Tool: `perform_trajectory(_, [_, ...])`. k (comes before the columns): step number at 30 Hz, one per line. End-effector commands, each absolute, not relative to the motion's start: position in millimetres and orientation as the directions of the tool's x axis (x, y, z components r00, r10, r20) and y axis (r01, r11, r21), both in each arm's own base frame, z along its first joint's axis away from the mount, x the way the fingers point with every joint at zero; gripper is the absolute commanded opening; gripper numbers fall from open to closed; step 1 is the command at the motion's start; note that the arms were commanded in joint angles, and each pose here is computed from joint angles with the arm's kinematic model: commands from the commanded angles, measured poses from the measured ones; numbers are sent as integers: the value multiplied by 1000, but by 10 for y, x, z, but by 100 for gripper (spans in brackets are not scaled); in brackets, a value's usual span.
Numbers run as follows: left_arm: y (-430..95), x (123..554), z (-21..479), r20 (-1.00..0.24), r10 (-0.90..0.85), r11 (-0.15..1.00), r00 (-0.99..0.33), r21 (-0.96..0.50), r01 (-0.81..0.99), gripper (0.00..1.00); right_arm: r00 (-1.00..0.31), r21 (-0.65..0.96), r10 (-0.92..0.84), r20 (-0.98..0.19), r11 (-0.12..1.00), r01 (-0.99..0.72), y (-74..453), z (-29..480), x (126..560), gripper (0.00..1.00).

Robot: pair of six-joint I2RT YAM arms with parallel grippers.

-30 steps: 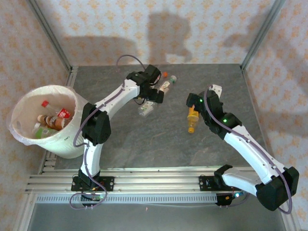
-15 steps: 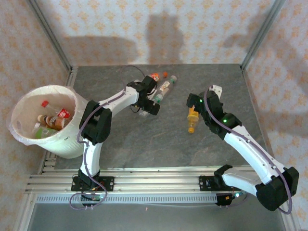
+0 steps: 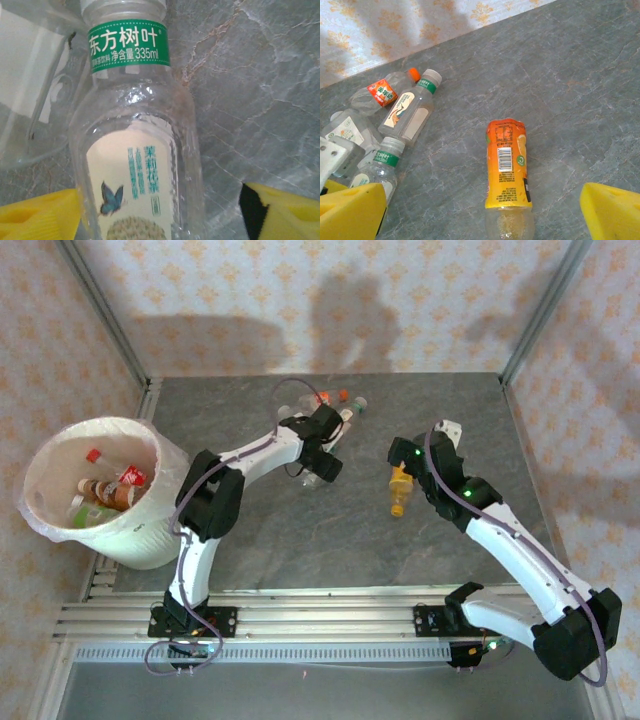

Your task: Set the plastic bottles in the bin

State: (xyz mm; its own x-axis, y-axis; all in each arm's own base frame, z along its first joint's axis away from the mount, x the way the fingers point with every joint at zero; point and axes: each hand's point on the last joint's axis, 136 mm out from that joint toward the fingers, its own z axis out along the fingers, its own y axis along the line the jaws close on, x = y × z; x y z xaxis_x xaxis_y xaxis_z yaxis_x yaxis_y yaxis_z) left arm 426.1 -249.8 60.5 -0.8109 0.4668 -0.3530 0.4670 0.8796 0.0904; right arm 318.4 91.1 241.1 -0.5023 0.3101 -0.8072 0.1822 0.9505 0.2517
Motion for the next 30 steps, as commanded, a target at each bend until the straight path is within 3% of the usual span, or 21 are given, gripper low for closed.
perform_trajectory(1, [-2435, 4347, 574, -347, 471, 882, -811, 170, 439, 77, -499, 242, 313, -809, 949, 203, 845, 2396, 3153, 100])
perform_trajectory(8, [-2415, 4393, 377, -329, 431, 901, -840, 207, 381, 76, -501, 239, 313, -807, 949, 208, 821, 2378, 3117, 100])
perform_trajectory(11, [-2426, 4389, 377, -349, 404, 914, -846, 193, 357, 68, -497, 230, 307, -812, 950, 212, 791, 2390, 3096, 100])
perform_trajectory(21, [-2523, 4329, 1040, -541, 323, 944, -776, 127, 304, 51, -454, 263, 316, -833, 948, 177, 808, 2524, 3089, 100])
perform_trajectory(30, [-2560, 4011, 1680, -638, 232, 954, -735, 2, 299, 47, -469, 300, 273, -840, 954, 18, 1095, 2572, 3148, 99])
